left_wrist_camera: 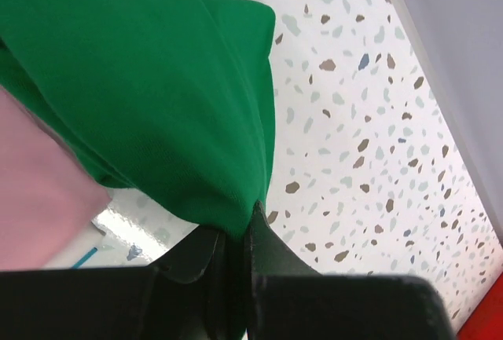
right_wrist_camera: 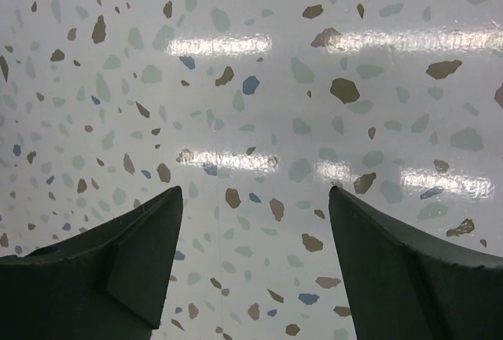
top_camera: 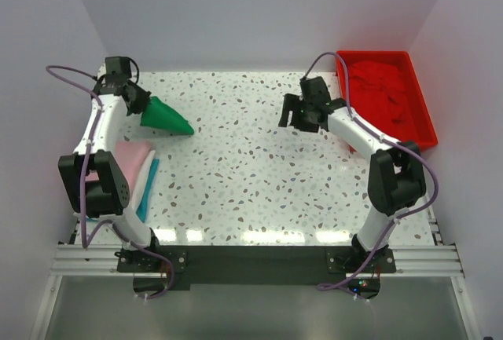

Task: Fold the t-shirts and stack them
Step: Neatly place the folded tshirt to the corner

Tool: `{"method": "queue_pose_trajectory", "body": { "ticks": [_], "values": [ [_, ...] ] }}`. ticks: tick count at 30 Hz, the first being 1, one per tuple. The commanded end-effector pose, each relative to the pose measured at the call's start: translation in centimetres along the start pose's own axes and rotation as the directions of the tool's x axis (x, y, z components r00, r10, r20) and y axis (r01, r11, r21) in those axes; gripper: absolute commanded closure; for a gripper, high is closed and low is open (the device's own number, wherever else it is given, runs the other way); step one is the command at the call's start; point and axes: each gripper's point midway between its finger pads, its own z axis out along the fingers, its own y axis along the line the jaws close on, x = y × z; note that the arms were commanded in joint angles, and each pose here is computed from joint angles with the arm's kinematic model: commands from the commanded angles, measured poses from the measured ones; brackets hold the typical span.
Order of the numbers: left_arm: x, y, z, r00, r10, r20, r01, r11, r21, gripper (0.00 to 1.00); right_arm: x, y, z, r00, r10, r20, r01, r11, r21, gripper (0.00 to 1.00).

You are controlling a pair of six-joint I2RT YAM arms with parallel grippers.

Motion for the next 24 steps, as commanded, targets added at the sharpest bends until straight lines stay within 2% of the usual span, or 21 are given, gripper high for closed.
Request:
{"method": "queue_pose_trajectory", "body": {
  "ticks": [1,14,24],
  "values": [
    [-3.1,-1.2,-1.6,0.998,-0.032,0.048,0.030,0.999,0.029,1.00,-0.7,1.5,-2.0,0.999,-0.003,0.039,0.005,0.998,-0.060,0.22],
    [-9.4,2.2,-5.0,0.982,-0.085,0.166,0.084,0.996,0.012,1.00,-0.3,1.8,-2.6,0.999,-0.012,0.041,0.015,0.997,-0.079,0.22],
    [-12.0,4.4,-8.0,0.967,-0.086,0.239,0.084,0.996,0.018,1.00,0.1,1.8,-3.3,0.999,-0.017,0.049,0.021,0.997,-0.080,0.22]
  ]
}}
